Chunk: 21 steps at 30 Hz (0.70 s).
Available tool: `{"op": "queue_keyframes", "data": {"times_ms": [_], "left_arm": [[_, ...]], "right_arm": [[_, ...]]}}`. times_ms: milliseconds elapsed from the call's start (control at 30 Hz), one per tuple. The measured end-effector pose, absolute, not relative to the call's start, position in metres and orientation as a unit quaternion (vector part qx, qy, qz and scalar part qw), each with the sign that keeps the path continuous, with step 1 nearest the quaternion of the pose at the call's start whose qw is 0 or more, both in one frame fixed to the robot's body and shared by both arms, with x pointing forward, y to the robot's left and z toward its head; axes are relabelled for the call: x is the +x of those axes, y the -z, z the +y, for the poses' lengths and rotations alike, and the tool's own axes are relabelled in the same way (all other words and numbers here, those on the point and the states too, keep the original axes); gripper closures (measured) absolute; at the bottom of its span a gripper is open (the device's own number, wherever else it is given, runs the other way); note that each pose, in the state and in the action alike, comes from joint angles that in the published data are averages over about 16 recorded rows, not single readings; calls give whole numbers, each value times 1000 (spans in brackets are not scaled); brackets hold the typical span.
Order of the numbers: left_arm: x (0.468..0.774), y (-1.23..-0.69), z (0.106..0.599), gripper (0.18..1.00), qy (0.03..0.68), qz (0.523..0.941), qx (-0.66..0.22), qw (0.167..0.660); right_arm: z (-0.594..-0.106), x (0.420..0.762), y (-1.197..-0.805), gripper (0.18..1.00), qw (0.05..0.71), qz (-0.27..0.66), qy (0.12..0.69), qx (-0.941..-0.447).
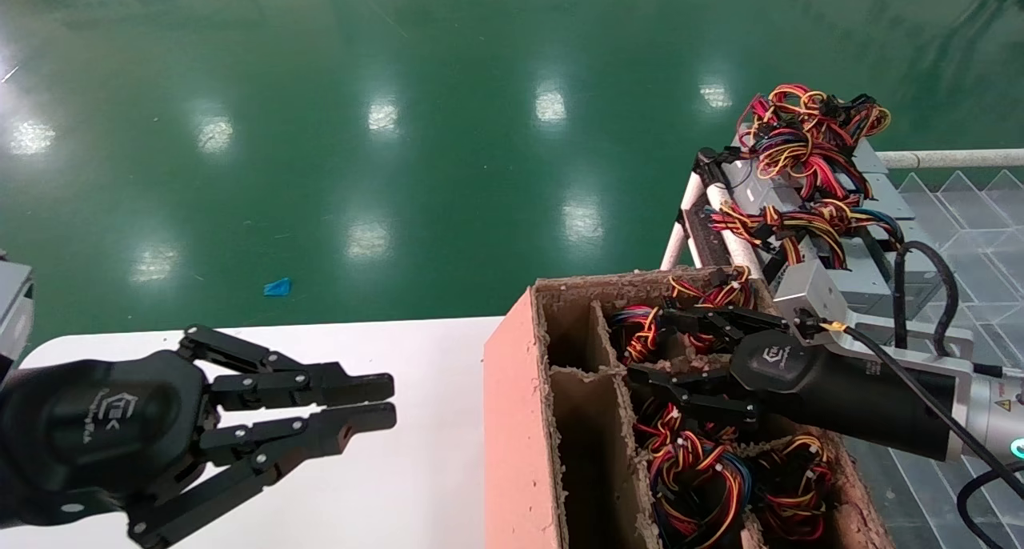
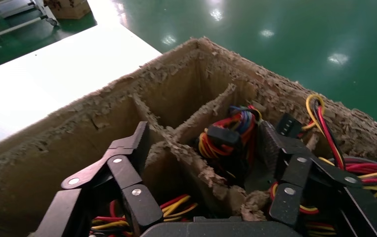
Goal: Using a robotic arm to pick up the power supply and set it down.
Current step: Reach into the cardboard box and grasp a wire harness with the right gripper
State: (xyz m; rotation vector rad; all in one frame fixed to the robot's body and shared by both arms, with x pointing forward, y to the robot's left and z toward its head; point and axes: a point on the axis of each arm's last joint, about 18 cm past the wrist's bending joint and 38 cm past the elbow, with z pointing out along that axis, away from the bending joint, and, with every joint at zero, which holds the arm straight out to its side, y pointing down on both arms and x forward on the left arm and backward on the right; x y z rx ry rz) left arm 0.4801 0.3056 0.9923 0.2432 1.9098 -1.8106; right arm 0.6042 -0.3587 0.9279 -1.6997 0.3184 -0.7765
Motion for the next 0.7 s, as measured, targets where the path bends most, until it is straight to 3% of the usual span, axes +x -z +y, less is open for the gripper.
{"op": "queue_keyframes", "data": {"times_ms": [300,700], "left_arm": [[480,-992,306,959,664,700,89,247],[480,-992,306,992,664,700,89,247]], "right_arm": [[-358,619,-925,504,591,139,338,-719],[-351,637,-925,773,607,141,344,-702]]}}
